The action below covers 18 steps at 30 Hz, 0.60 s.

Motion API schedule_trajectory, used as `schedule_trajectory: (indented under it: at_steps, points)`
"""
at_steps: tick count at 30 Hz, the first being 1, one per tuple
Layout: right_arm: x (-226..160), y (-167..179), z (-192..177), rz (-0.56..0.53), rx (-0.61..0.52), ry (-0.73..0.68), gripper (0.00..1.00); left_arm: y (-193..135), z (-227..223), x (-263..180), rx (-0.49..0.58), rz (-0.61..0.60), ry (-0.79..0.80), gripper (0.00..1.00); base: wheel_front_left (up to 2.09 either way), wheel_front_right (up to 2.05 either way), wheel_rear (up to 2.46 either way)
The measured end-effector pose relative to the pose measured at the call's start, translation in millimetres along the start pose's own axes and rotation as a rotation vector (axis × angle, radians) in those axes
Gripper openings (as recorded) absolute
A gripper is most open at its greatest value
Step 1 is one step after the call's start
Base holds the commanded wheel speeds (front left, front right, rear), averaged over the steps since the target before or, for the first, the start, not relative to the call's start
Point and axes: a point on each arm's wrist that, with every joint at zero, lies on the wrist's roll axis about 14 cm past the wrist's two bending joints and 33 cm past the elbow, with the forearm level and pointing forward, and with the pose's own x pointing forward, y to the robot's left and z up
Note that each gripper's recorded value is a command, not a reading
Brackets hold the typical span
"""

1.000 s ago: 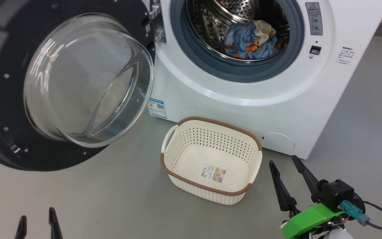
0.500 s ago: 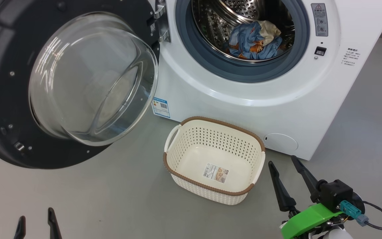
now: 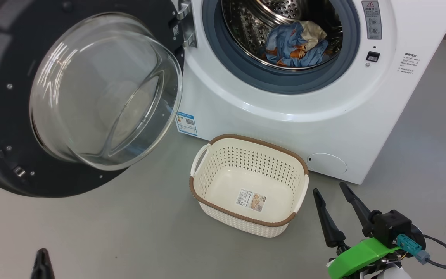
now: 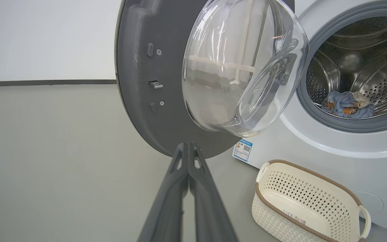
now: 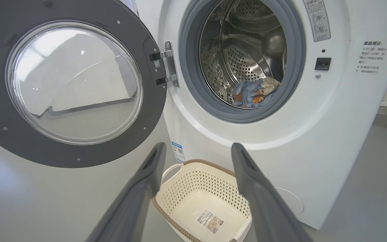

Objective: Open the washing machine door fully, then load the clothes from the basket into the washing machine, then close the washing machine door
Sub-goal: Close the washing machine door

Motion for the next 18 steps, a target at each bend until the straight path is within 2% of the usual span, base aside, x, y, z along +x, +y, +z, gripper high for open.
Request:
schedule_trajectory:
  at_steps: [7,18]
  points:
    - [0,-1,-1,-0.002,0.003,0.002,1.00,22,10,4,-0.052,0.055,-0.031,0.00,0.00,0.00,0.00]
    - [-2,-4,-4,-0.013,0.014,0.009,1.00,65,75,44,-0.173,0.120,-0.236,0.00,0.00,0.00,0.00]
